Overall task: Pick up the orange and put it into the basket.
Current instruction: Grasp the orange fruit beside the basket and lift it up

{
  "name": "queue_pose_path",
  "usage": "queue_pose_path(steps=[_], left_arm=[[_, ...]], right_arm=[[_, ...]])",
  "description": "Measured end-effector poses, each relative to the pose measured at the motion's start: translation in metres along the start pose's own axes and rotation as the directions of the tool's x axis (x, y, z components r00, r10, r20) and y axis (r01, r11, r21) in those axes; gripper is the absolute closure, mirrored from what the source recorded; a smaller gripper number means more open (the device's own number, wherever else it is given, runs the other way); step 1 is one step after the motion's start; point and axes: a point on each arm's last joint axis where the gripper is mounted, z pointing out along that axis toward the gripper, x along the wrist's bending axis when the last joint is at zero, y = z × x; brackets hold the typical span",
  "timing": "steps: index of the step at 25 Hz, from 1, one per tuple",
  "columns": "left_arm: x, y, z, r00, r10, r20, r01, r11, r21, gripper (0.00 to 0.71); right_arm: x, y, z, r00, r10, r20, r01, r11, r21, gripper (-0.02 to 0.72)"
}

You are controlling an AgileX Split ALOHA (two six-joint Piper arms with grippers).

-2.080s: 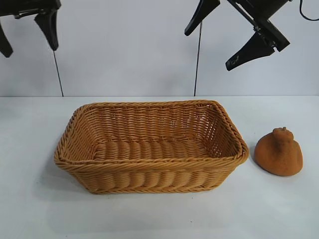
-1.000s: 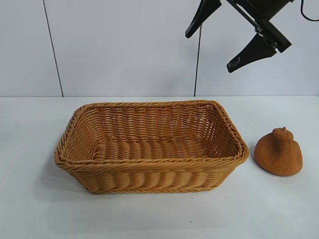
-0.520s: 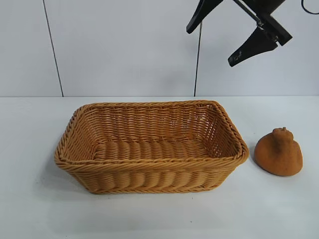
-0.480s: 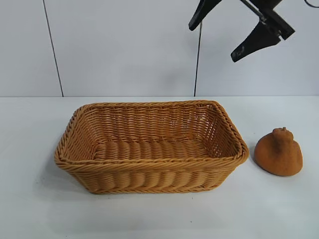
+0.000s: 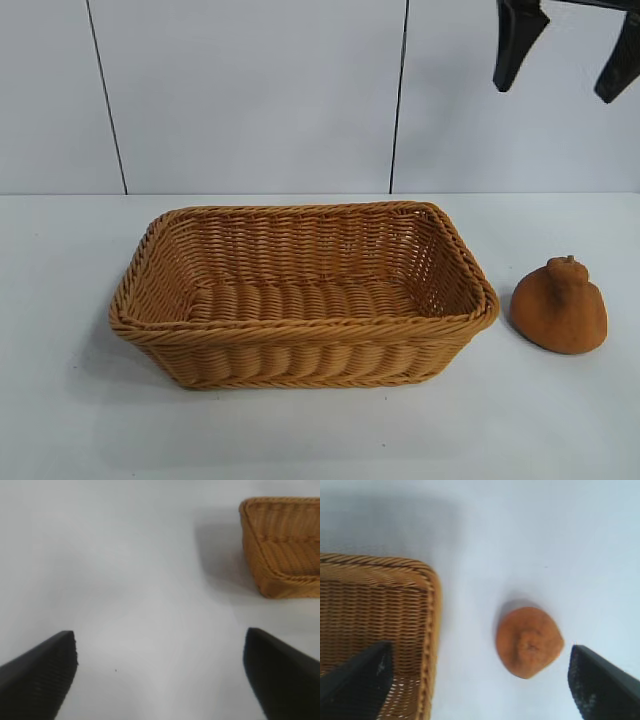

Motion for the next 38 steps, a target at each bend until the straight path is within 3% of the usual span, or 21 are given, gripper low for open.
queue_pose_path(steps=[6, 11, 21, 24, 29, 34, 38], left_arm=[[0.0, 0.0, -0.001, 1.0, 0.003, -0.005, -0.003, 1.0, -0.005, 0.066], [0.0, 0.0, -0.001, 1.0, 0.003, -0.005, -0.003, 1.0, -0.005, 0.066], [0.001, 0.0, -0.001, 1.0, 0.003, -0.005, -0.003, 1.0, -0.005, 0.066], [0.001, 0.0, -0.001, 1.0, 0.003, -0.006, -0.003, 1.0, -0.005, 0.066], [0.001, 0.0, -0.001, 1.0, 0.003, -0.006, -0.003, 1.0, -0.005, 0.066], [0.001, 0.0, -0.001, 1.0, 0.004, -0.007, -0.004, 1.0, -0.005, 0.066], [0.001, 0.0, -0.001, 1.0, 0.004, -0.007, -0.004, 1.0, -0.005, 0.066]], right_arm=[[-0.039, -0.016, 0.019, 0.993, 0.115, -0.008, -0.114, 0.99, 0.084, 0.052], [-0.036, -0.05, 0.062, 0.989, 0.14, -0.048, -0.126, 0.967, 0.222, 0.052], [-0.04, -0.079, 0.158, 0.982, 0.186, -0.032, -0.173, 0.955, 0.241, 0.057], [-0.041, -0.08, 0.173, 0.981, 0.194, -0.028, -0.181, 0.952, 0.246, 0.177], [-0.04, -0.08, 0.172, 0.978, 0.204, -0.034, -0.189, 0.95, 0.25, 0.662], [-0.039, -0.066, 0.146, 0.98, 0.192, -0.05, -0.176, 0.958, 0.225, 0.671], [-0.037, -0.034, 0.095, 0.983, 0.169, -0.076, -0.16, 0.981, 0.113, 0.671]])
